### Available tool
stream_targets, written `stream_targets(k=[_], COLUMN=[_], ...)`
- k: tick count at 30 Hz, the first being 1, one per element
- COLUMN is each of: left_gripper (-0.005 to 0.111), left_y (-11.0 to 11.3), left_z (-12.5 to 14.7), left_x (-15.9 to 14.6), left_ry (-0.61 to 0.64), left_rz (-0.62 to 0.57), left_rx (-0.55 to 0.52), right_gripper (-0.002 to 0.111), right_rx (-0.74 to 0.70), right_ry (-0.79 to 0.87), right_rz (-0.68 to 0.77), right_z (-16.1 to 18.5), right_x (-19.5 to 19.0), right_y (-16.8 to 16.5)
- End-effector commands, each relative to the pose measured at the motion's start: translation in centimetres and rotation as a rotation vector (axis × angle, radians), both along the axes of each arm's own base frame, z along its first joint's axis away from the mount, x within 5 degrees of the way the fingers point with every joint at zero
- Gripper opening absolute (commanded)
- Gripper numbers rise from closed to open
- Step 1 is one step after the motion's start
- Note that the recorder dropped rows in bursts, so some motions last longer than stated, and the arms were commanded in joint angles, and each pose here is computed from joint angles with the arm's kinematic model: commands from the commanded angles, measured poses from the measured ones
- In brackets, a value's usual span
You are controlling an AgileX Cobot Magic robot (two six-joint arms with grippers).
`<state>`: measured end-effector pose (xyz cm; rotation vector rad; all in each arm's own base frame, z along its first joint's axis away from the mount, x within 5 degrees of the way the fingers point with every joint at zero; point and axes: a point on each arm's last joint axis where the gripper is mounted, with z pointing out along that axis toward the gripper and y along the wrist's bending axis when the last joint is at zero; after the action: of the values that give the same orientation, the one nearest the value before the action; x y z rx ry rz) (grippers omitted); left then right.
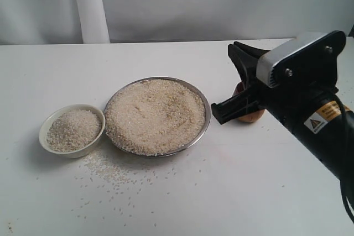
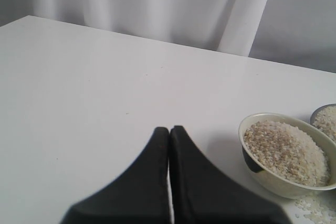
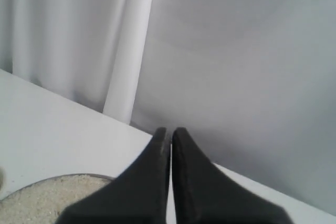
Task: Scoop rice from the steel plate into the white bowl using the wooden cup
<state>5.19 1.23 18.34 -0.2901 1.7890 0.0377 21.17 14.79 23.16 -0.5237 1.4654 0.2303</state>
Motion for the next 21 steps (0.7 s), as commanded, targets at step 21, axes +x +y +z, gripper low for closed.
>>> stream_targets(k=[21], left_gripper=[0.0], left_y=[-0.02], left_z=[-0.01], left_x=[0.07], left_ry=[0.001], left_rz=[-0.002], left_rx=[-0.007], right_gripper=[0.0], right_rx=[0.003], right_ry=[-0.047], right_rz=[-0.009], right_z=[-0.33], right_x=[-0.88], right_y=[-0.75])
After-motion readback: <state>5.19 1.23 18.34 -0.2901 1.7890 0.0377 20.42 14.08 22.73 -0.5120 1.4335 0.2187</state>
